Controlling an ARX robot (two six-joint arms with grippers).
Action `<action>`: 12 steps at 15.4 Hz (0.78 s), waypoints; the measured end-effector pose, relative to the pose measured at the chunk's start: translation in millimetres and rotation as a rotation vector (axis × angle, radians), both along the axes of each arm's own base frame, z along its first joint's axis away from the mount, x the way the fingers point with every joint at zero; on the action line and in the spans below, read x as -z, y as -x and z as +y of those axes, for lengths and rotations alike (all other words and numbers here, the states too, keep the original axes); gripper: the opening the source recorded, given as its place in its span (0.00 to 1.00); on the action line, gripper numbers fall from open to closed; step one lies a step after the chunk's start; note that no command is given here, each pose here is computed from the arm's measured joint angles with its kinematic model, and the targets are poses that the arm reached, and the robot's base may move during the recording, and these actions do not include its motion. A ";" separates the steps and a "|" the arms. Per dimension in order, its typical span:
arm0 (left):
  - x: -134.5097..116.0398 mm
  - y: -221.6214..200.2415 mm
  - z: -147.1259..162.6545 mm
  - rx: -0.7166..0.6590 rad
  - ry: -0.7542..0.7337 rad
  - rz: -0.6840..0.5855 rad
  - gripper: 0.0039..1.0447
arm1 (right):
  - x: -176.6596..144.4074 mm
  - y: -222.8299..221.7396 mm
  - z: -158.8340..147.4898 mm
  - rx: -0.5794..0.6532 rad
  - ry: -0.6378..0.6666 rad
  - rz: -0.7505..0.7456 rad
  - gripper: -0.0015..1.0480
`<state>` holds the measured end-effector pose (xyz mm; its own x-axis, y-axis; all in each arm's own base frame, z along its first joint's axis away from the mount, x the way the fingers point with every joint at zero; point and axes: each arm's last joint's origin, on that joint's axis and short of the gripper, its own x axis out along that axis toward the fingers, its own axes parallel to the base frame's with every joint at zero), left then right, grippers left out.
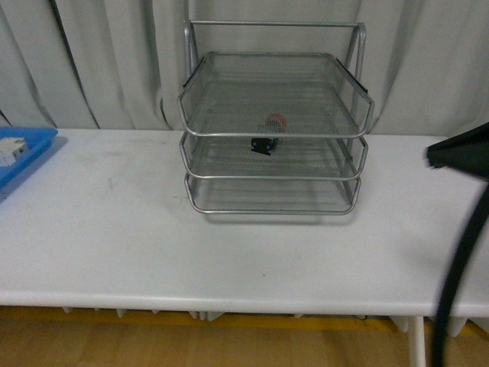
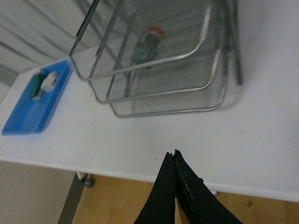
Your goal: Place button on rack with both arms
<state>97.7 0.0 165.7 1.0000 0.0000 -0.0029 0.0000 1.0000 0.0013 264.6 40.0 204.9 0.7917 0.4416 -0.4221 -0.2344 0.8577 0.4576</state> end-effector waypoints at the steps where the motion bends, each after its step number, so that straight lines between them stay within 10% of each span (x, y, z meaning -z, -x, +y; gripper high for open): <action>1: 0.0 0.0 0.0 0.000 0.000 0.000 0.94 | -10.4 9.7 -23.7 0.082 -0.010 -0.036 0.02; 5: 0.0 0.0 0.0 0.000 0.000 0.000 0.94 | -27.7 42.1 -85.4 0.420 0.238 -0.433 0.02; 12: 0.0 0.0 0.0 0.000 0.000 0.000 0.94 | 31.5 142.8 -40.1 0.370 0.398 -0.516 0.02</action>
<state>97.7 0.0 165.7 1.0000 0.0000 -0.0029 0.0000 1.0000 0.0013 121.8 0.0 173.4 0.9996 0.0000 -0.0296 0.0002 1.0000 0.0067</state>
